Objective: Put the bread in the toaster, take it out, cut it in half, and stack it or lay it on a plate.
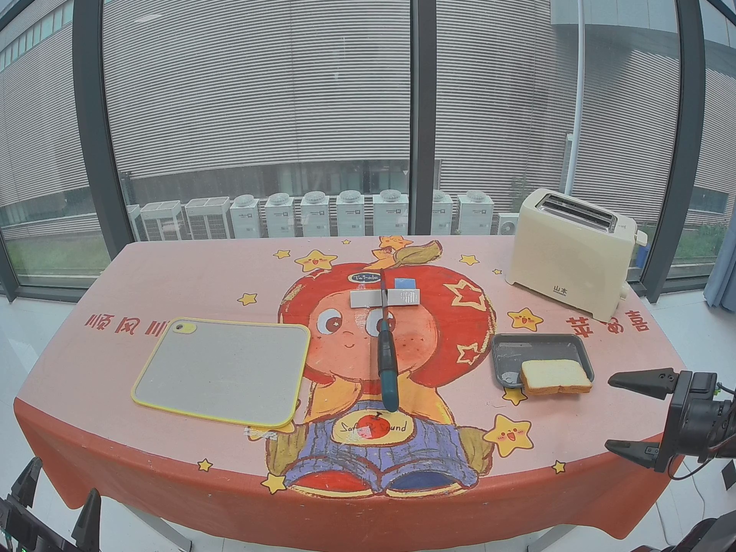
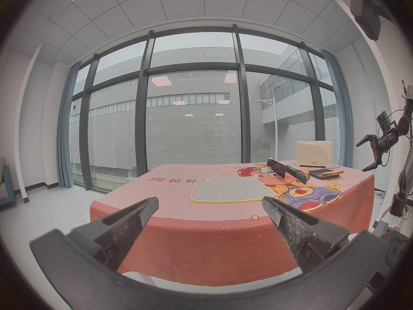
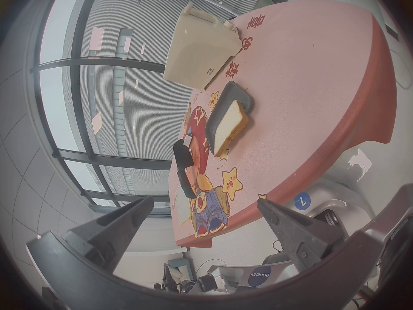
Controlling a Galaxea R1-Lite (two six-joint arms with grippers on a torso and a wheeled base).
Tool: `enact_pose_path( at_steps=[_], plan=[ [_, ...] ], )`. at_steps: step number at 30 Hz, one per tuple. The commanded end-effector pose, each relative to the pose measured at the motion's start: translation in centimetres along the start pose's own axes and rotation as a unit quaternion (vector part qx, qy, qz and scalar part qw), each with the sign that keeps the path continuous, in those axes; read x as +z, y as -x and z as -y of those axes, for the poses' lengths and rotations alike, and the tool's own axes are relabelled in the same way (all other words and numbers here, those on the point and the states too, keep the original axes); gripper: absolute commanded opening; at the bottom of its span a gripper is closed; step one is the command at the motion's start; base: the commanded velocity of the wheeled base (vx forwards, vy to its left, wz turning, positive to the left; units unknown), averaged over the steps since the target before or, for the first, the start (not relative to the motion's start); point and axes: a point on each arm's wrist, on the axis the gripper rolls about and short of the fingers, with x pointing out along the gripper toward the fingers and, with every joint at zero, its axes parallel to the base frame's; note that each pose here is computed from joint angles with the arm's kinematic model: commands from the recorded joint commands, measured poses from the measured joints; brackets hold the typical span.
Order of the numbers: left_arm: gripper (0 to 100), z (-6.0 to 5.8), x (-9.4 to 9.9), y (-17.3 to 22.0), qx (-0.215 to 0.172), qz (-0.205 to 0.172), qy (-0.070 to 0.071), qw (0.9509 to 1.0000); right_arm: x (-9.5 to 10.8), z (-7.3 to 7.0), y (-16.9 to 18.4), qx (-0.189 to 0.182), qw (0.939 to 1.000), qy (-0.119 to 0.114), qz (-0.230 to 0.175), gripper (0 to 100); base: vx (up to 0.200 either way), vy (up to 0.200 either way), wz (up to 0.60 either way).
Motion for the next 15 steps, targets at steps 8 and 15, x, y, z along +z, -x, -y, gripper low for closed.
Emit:
enact_pose_path(
  at_steps=[8, 15],
  plan=[
    [100, 0.0, -0.5, -0.1, 0.000, -0.010, 0.000, 1.0000, 0.6, 0.6, -1.8, -0.023, 0.9997, -0.009, -0.008, 100, 0.000, 0.000, 0.00],
    [100, 0.0, -0.5, -0.1, -0.001, -0.010, 0.000, 1.0000, 0.6, 0.6, -1.9, -0.022, 0.9997, -0.009, -0.010, 100, 0.000, 0.000, 0.00]
  ],
)
